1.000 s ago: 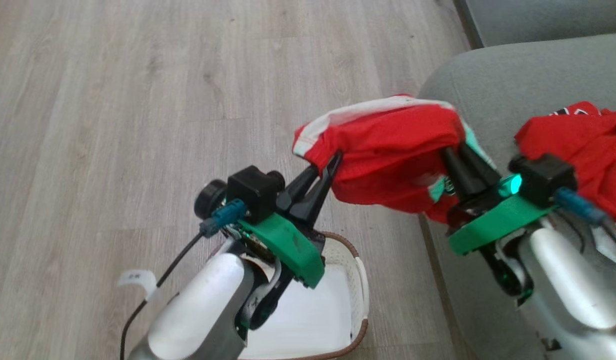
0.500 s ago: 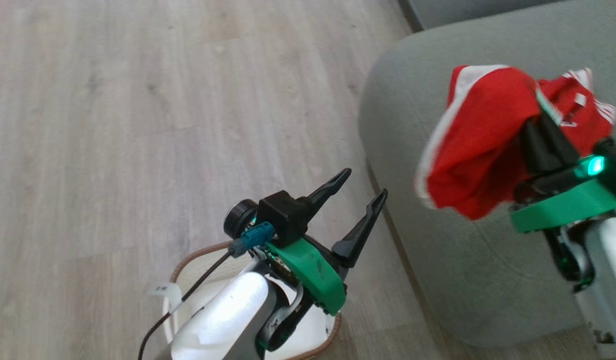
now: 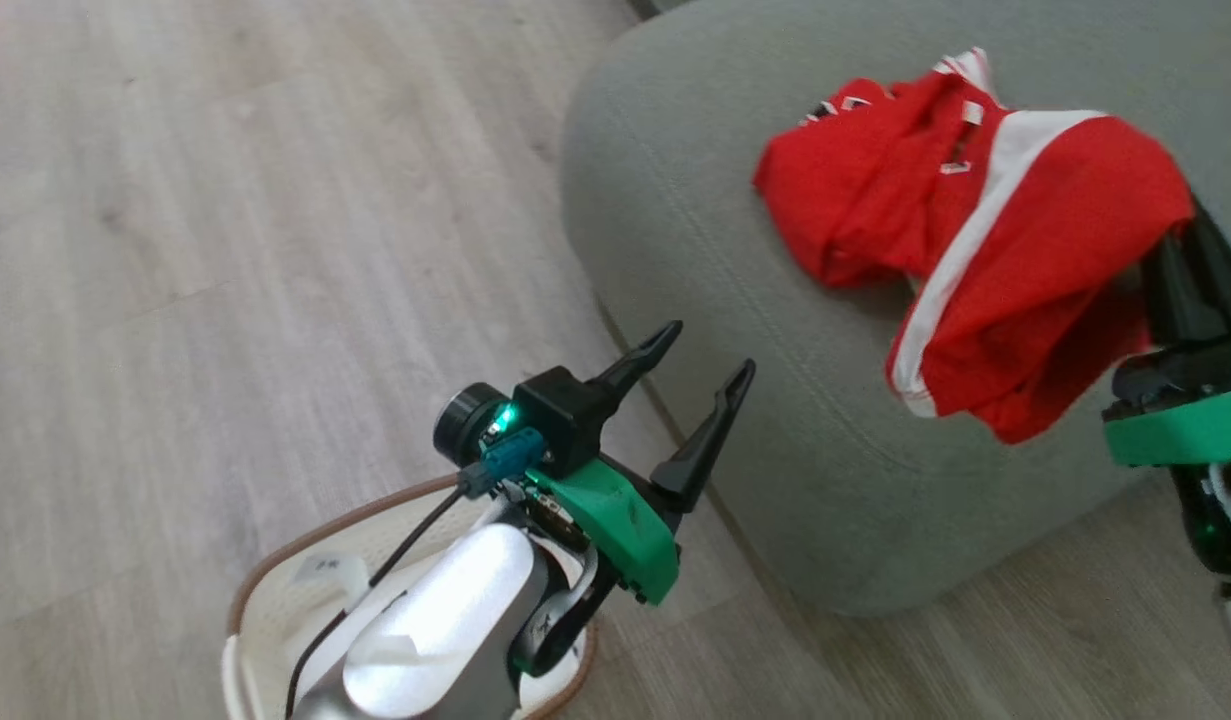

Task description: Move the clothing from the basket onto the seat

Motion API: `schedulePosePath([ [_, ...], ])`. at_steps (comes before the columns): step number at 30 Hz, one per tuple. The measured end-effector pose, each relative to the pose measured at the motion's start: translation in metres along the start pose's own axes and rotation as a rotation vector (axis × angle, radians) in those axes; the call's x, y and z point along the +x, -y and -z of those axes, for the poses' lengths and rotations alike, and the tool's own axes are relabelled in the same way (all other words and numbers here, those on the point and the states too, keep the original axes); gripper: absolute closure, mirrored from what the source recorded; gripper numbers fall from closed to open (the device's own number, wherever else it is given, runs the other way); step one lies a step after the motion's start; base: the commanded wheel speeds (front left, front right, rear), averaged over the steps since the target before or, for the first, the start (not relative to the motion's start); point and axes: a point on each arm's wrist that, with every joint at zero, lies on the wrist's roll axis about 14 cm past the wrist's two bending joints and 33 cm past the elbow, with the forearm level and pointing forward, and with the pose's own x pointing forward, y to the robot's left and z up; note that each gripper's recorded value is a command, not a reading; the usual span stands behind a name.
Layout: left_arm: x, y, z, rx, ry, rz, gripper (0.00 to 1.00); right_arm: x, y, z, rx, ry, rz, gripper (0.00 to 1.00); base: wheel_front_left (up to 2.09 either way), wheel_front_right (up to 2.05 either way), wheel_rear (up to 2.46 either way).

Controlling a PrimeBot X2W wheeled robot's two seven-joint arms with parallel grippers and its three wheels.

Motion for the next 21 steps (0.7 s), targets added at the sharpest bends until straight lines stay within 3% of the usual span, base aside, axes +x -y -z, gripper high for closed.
schedulePosePath([
  [10, 0.024, 0.016, 0.016, -0.016, -0.027, 0.086, 0.00, -0.031, 0.036, -0.008, -0.063, -0.025, 0.116, 1.00, 0.00, 0.00, 0.00],
  [21, 0.027, 0.006, 0.021, -0.033, -0.026, 0.071, 0.00, -0.015, 0.040, -0.003, -0.090, -0.042, 0.097, 1.00, 0.00, 0.00, 0.00],
])
